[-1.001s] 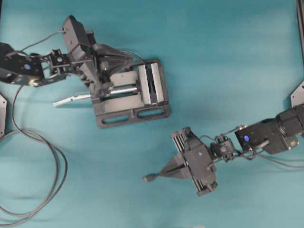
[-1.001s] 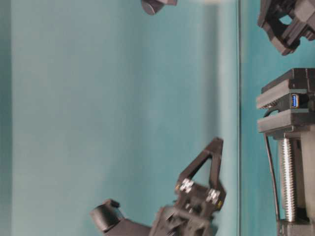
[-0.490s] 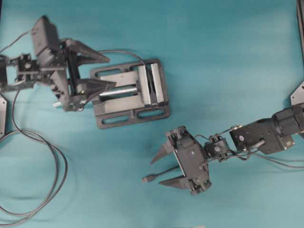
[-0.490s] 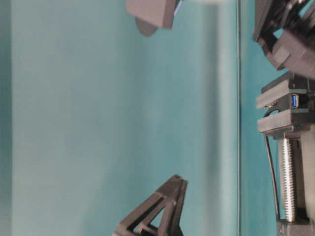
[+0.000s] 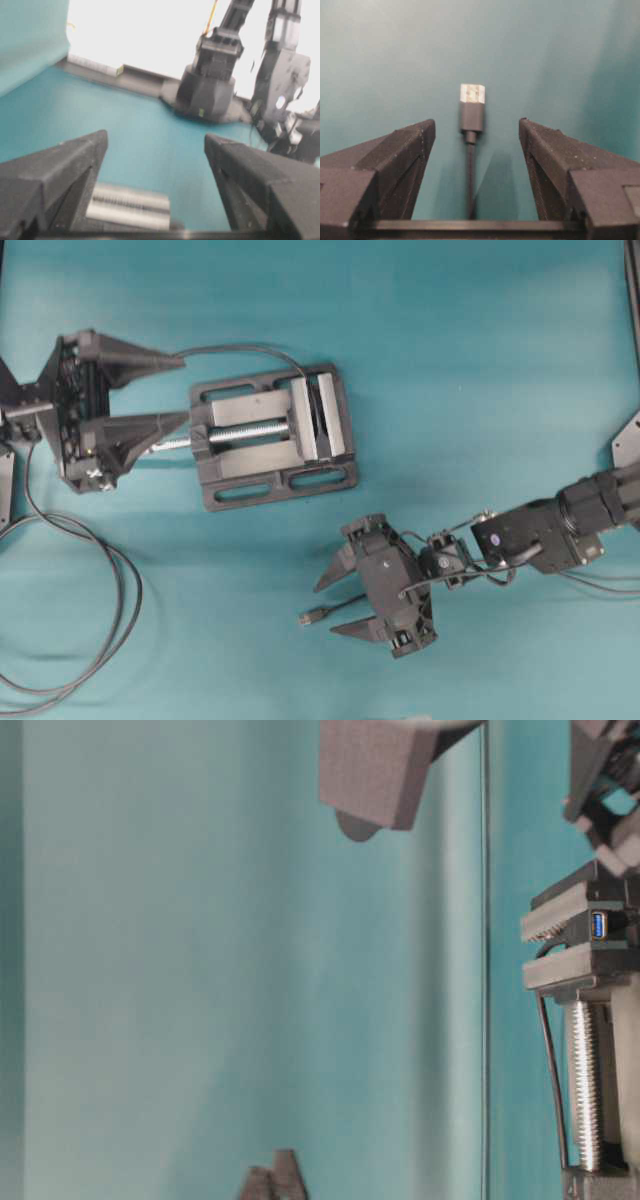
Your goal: Insert the USB cable into the fixed female connector.
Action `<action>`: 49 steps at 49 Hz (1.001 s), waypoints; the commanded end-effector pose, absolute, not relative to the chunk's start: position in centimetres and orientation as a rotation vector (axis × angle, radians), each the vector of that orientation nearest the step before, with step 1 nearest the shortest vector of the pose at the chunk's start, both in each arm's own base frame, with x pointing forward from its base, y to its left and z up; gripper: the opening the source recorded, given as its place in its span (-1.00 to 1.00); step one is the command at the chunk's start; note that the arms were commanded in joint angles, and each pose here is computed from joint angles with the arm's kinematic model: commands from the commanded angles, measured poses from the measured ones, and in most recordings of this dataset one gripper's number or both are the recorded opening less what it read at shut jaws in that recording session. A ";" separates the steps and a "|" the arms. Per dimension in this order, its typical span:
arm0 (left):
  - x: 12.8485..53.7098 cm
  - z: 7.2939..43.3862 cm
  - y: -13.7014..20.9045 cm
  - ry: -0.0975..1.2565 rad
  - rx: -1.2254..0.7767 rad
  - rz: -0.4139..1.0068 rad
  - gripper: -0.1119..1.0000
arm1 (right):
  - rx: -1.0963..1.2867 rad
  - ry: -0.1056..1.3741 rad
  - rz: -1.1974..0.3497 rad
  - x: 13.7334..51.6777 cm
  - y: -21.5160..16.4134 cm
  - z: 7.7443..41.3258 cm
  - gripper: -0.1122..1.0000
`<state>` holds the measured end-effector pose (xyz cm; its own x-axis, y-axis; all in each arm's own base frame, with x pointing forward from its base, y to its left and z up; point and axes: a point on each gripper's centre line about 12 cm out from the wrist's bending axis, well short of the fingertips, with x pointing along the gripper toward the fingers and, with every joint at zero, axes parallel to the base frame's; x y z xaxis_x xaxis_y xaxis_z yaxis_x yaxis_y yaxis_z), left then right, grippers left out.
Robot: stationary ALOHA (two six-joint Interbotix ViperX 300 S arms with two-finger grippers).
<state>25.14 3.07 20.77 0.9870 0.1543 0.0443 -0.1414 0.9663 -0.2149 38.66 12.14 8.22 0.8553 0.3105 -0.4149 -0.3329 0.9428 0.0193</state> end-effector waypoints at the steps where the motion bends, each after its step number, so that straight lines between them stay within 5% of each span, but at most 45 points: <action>1: 25.1 20.8 2.8 0.002 -0.214 0.139 0.95 | -0.027 0.410 0.324 39.2 12.2 9.0 0.48; 10: 23.8 20.6 2.5 0.148 -0.223 0.139 0.95 | -0.023 0.463 0.310 39.5 12.2 8.0 0.47; 28: 19.9 22.1 1.4 0.187 -0.239 0.099 0.95 | -0.019 0.508 0.294 39.9 12.2 6.5 0.42; 49: 17.6 19.9 1.2 0.244 -0.248 0.100 0.95 | -0.033 0.577 0.309 38.3 12.6 5.3 -0.06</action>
